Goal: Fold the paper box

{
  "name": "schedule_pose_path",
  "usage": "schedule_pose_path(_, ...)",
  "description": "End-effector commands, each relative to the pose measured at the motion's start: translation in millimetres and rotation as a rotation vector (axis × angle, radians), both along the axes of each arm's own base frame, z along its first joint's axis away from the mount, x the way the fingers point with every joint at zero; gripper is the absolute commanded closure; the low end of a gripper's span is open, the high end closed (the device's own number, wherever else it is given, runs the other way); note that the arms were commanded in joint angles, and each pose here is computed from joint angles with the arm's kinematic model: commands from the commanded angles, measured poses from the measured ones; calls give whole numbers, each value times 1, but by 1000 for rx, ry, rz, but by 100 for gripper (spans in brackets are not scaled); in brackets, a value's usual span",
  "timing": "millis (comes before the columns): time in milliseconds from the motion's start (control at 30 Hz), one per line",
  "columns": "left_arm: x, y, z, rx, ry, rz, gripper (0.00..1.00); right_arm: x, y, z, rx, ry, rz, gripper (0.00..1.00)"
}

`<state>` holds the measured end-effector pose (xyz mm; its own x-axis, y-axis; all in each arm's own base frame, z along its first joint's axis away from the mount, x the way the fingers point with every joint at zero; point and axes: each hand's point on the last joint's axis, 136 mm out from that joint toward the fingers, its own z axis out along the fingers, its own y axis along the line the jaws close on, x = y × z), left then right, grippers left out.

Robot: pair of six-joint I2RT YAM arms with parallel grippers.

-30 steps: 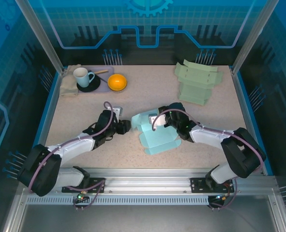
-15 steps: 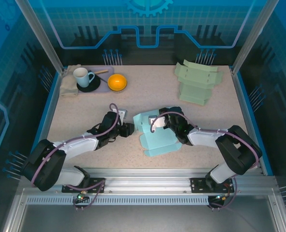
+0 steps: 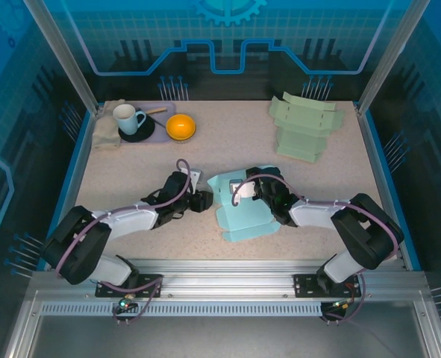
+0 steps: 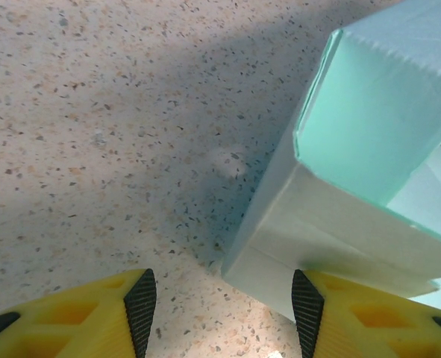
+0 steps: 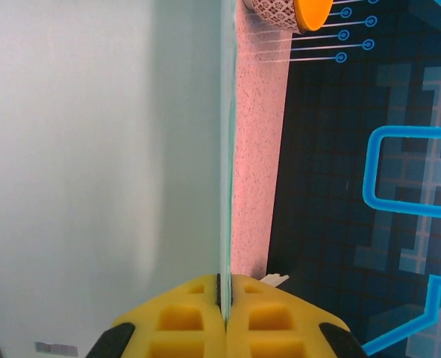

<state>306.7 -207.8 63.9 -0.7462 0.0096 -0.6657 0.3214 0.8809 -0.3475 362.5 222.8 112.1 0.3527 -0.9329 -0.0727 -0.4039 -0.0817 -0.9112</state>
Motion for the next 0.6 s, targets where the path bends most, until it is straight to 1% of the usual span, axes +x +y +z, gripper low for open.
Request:
schedule_pose_path(0, 8, -16, 12, -28, -41, -46, 45, -7, 5, -9, -4, 8, 10, 100)
schedule_pose_path(567, 22, -42, 13, -57, -45, -69, 46, -8, 4, -12, 2, 17, -5, 100)
